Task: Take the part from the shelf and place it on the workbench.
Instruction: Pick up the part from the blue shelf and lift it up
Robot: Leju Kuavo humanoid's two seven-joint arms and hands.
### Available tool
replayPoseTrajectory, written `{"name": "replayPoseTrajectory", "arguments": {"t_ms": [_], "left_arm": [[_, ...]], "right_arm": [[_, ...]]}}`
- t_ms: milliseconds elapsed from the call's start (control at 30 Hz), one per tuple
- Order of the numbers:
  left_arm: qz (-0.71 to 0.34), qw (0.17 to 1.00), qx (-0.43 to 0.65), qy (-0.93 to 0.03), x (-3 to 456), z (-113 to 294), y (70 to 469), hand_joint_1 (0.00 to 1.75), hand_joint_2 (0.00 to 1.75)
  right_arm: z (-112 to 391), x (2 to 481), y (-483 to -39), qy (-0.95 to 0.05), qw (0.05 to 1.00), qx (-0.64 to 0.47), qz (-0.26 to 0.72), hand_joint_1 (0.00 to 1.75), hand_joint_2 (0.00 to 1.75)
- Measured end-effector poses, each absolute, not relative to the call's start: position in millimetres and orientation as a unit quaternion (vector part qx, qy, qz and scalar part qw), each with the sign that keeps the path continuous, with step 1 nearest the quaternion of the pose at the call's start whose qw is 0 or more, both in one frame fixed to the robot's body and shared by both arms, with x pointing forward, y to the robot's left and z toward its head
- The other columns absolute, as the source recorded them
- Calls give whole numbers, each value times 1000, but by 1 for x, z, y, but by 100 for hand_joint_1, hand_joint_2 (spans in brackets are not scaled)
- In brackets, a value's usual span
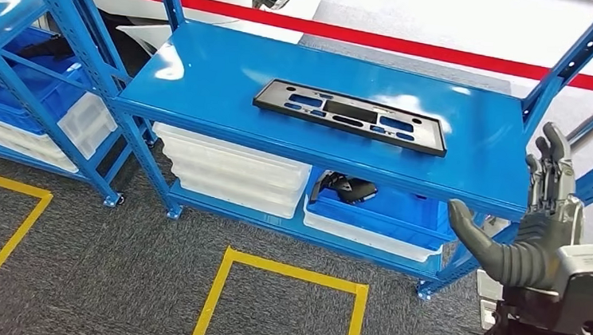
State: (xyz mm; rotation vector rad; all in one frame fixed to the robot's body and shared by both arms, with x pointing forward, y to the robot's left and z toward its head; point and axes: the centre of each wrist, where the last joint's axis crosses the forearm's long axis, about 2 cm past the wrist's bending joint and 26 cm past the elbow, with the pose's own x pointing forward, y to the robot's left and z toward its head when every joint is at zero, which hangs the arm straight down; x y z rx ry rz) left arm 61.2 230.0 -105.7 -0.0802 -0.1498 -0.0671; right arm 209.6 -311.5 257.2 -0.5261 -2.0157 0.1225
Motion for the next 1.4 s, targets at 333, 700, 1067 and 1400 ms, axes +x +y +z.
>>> {"name": "replayPoseTrajectory", "arguments": {"t_ms": [333, 700, 1067, 1400], "left_arm": [[-30, 996, -39, -70, 60, -106, 230, 0, 0], [-30, 996, -39, -75, 64, -105, 230, 0, 0], [-29, 996, -39, -71, 61, -106, 230, 0, 0], [-31, 996, -37, -69, 61, -106, 231, 0, 0]], "right_arm": [[259, 211, -312, -838, 499, -214, 50, 0, 175], [259, 212, -312, -839, 499, -213, 49, 0, 175], [257, 209, -317, -834, 486, -257, 46, 0, 175], [257, 208, -321, -831, 485, -270, 33, 0, 0]]}}
